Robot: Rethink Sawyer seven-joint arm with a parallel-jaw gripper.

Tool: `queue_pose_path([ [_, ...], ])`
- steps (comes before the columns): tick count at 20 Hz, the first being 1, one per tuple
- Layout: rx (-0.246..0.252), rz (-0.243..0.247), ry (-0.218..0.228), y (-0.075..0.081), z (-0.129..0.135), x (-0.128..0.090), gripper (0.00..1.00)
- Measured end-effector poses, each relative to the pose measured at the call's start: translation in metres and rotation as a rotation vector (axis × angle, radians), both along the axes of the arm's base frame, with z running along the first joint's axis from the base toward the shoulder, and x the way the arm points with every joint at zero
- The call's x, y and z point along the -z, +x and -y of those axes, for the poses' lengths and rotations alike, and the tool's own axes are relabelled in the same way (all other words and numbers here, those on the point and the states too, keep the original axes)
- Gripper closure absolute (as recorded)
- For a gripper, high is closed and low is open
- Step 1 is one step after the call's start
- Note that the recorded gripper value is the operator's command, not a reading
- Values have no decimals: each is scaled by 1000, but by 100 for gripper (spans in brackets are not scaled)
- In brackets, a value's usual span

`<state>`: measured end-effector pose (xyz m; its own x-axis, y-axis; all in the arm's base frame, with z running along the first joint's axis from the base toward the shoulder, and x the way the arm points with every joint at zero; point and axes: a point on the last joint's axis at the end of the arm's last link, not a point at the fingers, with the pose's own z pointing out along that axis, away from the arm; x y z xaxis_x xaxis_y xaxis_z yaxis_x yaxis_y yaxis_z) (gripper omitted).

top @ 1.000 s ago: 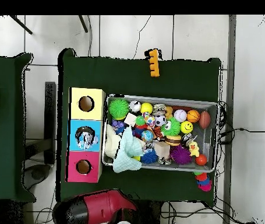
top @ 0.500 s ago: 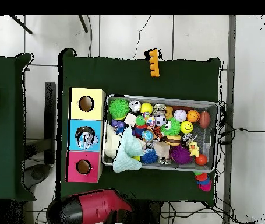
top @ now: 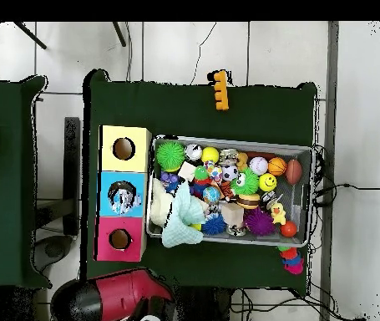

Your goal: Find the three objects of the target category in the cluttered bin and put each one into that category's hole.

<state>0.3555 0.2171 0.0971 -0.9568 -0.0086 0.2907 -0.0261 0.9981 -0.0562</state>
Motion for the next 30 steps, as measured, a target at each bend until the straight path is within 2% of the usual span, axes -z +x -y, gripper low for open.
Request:
queue_pose_path([
  [8, -37, -4, 6, -5, -26, 15, 100],
  [16, -57, -1, 5, -6, -36, 31, 100],
  [25, -65, 9, 3, 5, -45, 54, 100],
  [30, -67, 27, 7, 21, -55, 66, 100],
])
